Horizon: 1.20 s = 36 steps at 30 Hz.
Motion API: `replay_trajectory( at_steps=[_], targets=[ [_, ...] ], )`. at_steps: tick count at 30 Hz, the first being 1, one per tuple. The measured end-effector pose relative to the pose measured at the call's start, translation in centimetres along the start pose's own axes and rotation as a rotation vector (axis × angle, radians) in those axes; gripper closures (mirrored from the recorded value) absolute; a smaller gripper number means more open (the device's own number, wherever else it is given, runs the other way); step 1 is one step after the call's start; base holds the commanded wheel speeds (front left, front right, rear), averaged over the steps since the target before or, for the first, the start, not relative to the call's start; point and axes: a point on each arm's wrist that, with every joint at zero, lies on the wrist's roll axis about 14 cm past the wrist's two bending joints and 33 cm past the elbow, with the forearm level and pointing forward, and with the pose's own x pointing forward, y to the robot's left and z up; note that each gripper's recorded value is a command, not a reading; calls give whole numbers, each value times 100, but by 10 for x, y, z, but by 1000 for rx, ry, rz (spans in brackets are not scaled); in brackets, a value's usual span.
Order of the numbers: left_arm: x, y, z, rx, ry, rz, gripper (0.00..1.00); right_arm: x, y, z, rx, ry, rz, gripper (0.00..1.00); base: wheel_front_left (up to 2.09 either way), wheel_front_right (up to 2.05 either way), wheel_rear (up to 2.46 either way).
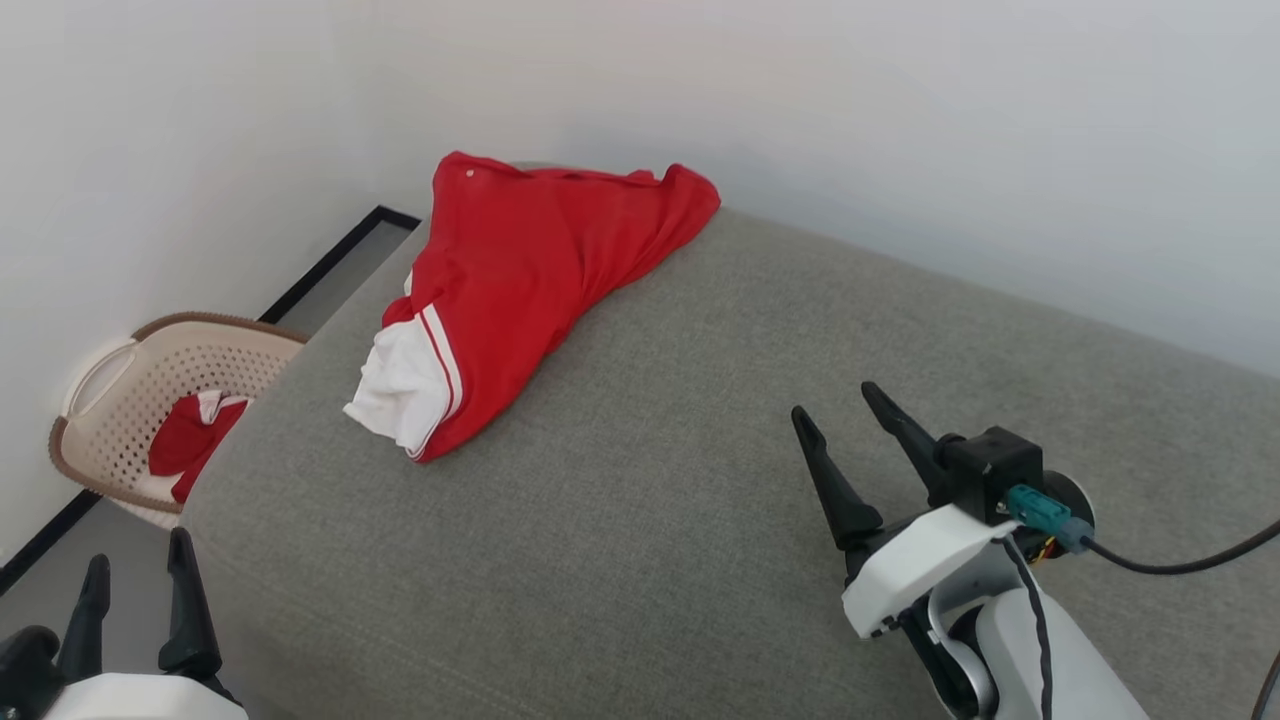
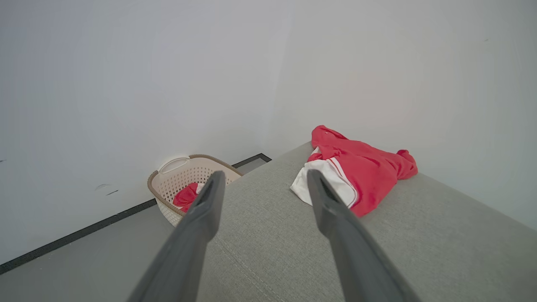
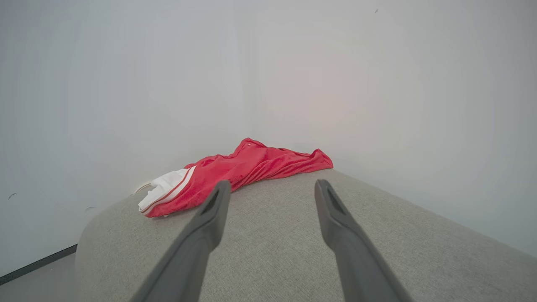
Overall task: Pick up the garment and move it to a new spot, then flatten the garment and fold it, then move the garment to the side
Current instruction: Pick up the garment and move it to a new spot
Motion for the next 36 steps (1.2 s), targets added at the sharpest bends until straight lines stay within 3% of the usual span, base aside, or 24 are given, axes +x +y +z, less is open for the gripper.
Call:
replay_trajectory(
  at_steps=[6, 13, 25, 36],
  targets=[
    [7, -3, 0, 15, 3, 0, 0, 7, -5, -5, 9, 7, 2, 0, 0, 0, 0],
    [37, -30, 13, 32, -29, -90, 0, 8, -27, -6, 14, 4, -43, 0, 0, 0, 0],
    [133, -99, 41, 102, -62, -284, 0, 5, -81, -11, -6, 16, -137, 0, 0, 0, 0],
    [214, -158, 4, 130, 79, -353, 0, 8, -132, -19, -24, 15, -210, 0, 0, 0, 0]
  ],
)
